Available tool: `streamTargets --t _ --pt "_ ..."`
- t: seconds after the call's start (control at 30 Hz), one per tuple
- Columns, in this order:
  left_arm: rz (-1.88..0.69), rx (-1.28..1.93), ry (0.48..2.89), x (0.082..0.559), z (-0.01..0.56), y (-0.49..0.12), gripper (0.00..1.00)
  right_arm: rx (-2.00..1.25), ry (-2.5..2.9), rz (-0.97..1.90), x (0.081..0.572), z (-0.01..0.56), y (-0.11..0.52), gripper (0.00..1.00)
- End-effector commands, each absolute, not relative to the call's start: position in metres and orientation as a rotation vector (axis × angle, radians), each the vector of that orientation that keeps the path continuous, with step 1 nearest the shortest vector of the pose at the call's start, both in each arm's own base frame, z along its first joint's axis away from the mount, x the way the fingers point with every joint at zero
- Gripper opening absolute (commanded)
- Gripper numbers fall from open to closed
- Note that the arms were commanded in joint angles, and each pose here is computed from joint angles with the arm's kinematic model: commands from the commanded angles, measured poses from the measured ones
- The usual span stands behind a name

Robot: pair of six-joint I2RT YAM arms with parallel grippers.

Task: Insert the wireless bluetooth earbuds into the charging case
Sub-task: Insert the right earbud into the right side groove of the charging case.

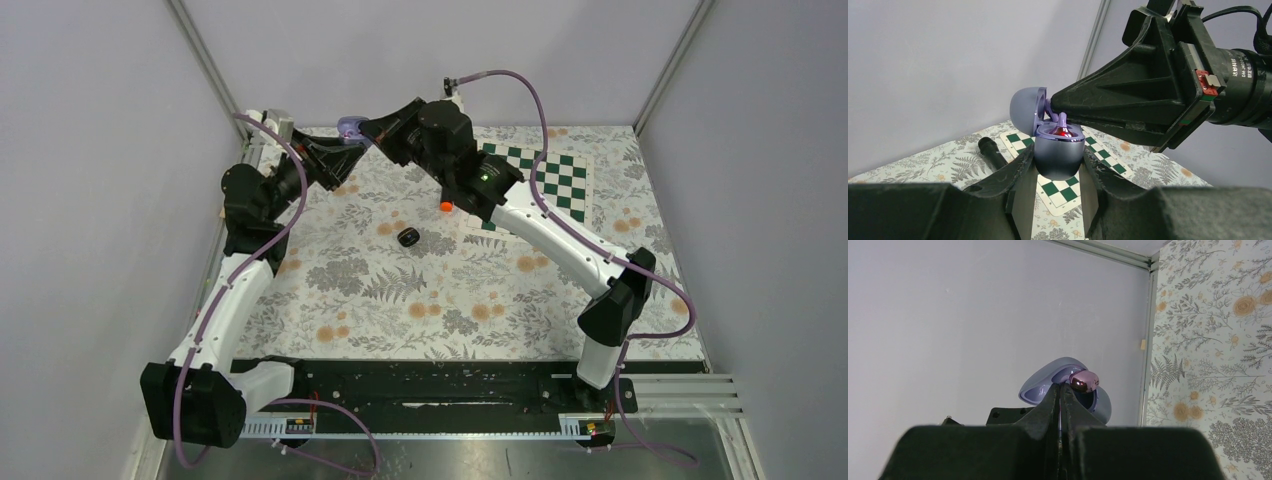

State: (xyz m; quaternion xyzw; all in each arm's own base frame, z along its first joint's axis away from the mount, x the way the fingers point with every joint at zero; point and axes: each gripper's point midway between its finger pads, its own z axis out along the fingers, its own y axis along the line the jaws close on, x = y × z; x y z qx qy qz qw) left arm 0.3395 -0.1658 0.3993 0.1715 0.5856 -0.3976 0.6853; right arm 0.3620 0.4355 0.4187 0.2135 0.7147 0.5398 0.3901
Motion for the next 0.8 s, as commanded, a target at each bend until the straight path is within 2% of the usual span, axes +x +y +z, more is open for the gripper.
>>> streamTargets --t 0.0,0.17,0.23,0.67,0.77 --pt "-0.846 0.39 1.217 0.331 0.427 -0.162 0.0 0.469 1.811 1.439 0.336 0.434 0.449 0.02" --pt "-0.839 0.407 1.193 0.331 0.427 -0.161 0.0 0.372 1.798 1.412 0.329 0.436 0.444 0.27" --pt "-0.837 0.413 1.181 0.332 0.427 -0.161 0.0 0.312 1.783 1.392 0.326 0.438 0.438 0.33" --pt "-0.869 0.439 1.157 0.328 0.428 -0.164 0.0 0.252 1.773 1.328 0.317 0.437 0.417 0.35" --pt "-0.884 0.47 1.155 0.324 0.428 -0.165 0.0 0.038 1.747 1.33 0.302 0.446 0.404 0.37"
